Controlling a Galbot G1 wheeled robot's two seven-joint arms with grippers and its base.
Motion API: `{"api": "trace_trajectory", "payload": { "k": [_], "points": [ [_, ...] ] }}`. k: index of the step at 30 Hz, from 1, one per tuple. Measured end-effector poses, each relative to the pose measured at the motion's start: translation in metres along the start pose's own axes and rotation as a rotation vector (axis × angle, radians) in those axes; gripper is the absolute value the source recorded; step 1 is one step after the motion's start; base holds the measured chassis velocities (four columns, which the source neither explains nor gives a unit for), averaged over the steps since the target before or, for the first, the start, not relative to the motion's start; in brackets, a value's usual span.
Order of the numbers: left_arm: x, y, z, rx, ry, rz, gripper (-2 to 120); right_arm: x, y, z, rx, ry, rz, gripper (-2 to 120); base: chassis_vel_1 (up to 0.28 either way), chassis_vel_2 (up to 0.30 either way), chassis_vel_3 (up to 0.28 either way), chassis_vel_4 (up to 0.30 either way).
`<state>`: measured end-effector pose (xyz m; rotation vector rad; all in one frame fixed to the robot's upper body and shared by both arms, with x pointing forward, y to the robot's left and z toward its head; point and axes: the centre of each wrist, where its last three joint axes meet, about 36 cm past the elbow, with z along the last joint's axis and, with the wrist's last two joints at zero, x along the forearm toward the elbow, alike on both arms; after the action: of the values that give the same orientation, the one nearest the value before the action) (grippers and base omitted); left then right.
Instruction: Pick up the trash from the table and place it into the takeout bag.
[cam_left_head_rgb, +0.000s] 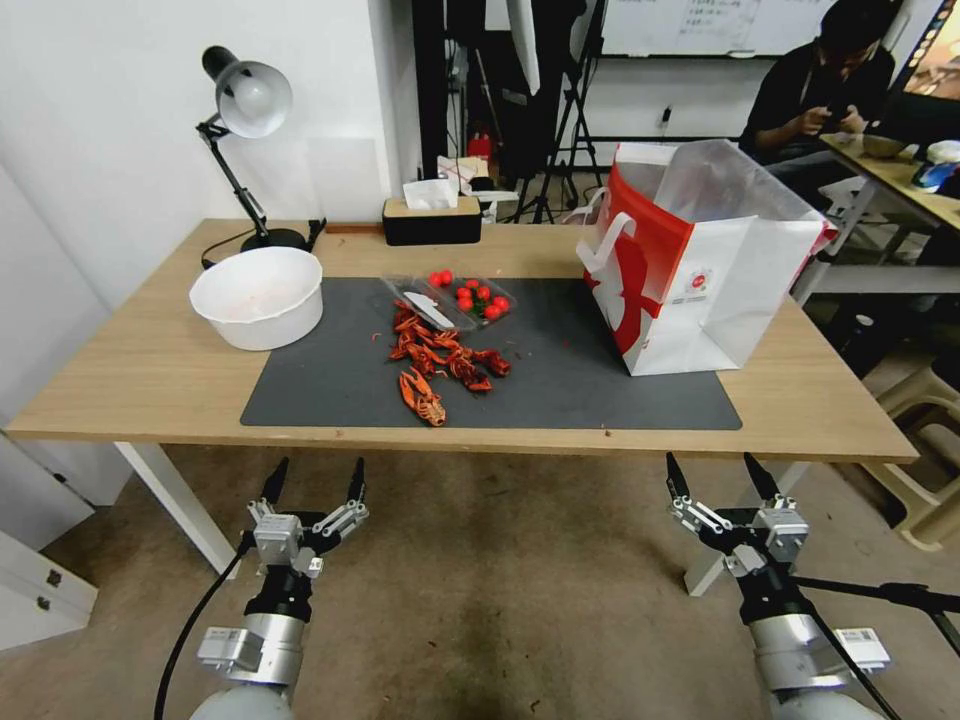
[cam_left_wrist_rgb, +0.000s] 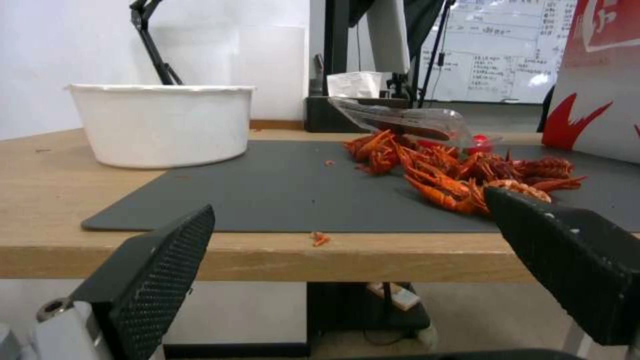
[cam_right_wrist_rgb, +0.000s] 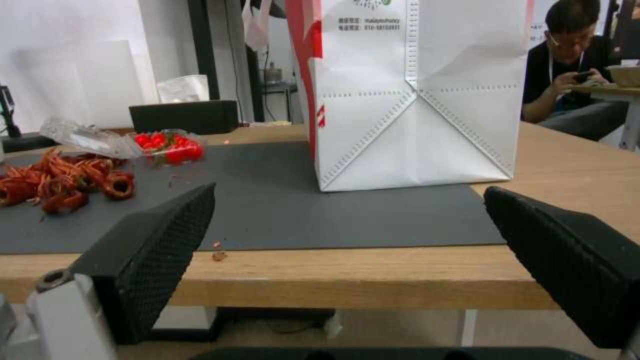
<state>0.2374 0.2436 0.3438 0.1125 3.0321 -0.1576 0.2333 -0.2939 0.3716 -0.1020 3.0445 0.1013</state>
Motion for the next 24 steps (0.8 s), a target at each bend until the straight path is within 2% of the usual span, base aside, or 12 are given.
{"api": "trace_trajectory", "payload": {
  "k": [24],
  "points": [
    [-0.0004, -0.0002, 0.0001, 0.000, 0.002, -0.001, 100, 0.0000, 0.0000, 0.0001, 0.001, -0.002, 0.000, 100, 0.000, 0.000, 0.000, 0.000]
  ]
}}
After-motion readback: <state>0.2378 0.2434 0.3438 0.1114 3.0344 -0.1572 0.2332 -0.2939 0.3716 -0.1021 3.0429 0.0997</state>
